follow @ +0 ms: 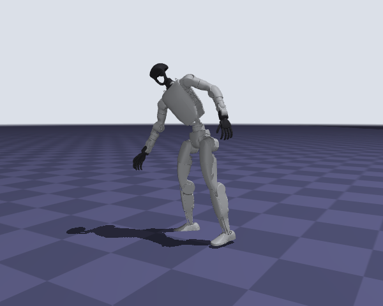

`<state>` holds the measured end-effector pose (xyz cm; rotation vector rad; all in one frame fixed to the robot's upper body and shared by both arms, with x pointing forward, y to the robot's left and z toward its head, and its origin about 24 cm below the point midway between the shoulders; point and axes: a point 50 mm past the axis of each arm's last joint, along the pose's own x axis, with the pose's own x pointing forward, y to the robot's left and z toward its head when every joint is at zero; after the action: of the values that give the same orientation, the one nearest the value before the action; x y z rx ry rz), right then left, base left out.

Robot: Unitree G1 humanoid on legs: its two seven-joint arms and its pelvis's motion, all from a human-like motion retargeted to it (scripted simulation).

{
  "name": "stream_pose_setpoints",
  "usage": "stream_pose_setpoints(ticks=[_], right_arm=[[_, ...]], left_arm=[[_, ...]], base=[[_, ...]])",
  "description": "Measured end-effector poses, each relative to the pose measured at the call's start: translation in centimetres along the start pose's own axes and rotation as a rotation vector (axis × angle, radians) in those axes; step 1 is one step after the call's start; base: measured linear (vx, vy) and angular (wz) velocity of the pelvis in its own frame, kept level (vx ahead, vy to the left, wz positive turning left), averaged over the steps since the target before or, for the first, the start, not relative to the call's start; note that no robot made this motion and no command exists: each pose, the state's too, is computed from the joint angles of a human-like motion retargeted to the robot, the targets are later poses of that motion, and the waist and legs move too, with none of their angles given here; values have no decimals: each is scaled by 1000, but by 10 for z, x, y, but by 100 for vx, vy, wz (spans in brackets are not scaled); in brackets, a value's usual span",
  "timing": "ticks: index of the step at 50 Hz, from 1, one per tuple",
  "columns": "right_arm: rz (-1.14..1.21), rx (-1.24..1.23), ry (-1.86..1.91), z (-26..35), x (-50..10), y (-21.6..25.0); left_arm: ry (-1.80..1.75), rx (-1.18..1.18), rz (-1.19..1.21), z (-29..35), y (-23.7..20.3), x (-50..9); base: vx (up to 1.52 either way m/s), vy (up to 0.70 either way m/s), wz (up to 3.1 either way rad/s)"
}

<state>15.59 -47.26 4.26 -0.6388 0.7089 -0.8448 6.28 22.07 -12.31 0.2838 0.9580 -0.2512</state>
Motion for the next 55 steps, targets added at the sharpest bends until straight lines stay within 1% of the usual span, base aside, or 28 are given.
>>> stream_pose_setpoints(ticks=[8, 12, 15, 18, 20, 26, 30, 34, 35, 37, 39, 42, 45, 47, 48, 49, 50, 52, 53, 55], right_arm=[[21, 13, -26, 15, 1, 13], [59, 14, -30, 19, 0, 26], [60, 23, -29, 23, 0, 33], [92, 67, 8, 14, -4, 50], [136, 76, 23, 4, -9, 62], [237, 108, 55, -12, -22, 92], [271, 102, 49, -14, -26, 101], [255, 80, 15, -1, -20, 95], [247, 81, 16, 0, -20, 95], [235, 86, -20, 20, -14, 89], [207, 92, -24, 24, -11, 82], [158, 99, -28, 30, -5, 67], [84, 95, -27, 30, 0, 44], [38, 80, -24, 27, 3, 28], [15, 67, -25, 24, 3, 20], [-8, 57, -30, 26, 5, 13], [-31, 50, -39, 31, 6, 4], [-64, 28, -57, 37, 8, -5], [-78, 17, -56, 33, 7, -6], [-76, 21, -70, 35, 7, -9]], left_arm=[[-34, -168, -81, 14, -30, 11], [-90, -205, -109, 31, -33, 16], [-131, -211, -92, 49, -27, 22], [-151, -143, -58, 57, -11, 23], [-125, -44, -69, 49, -12, 23], [-74, 262, 21, 47, 9, 28], [-67, 442, 86, 52, 25, 31], [-127, 425, 166, 72, 40, 31], [-146, 407, 177, 74, 44, 29], [-214, 327, 233, 97, 55, 30], [-246, 291, 242, 102, 59, 27], [-290, 284, 260, 112, 68, 23], [-310, 349, 255, 117, 71, 20], [-343, 245, 208, 115, 65, 18], [-325, 283, 194, 107, 62, 15], [-337, 190, 172, 106, 57, 15], [-365, 31, 143, 107, 53, 16], [-300, 119, 132, 89, 45, 13], [-248, 198, 103, 70, 37, 7], [-249, 148, 28, 60, 25, 2]], base=[[21, -18, 29], [20, -10, 28], [23, -5, 16], [32, -1, 20], [38, 5, 77], [39, 7, 70], [32, 3, 77], [29, -3, 48], [34, -10, 23], [28, -10, 7], [41, -14, 53], [43, -22, 67], [48, -22, 82], [52, -16, 88], [50, -19, 70], [47, -18, 59], [44, -15, 47], [46, -20, 32], [48, -24, 19], [44, -23, -2]])
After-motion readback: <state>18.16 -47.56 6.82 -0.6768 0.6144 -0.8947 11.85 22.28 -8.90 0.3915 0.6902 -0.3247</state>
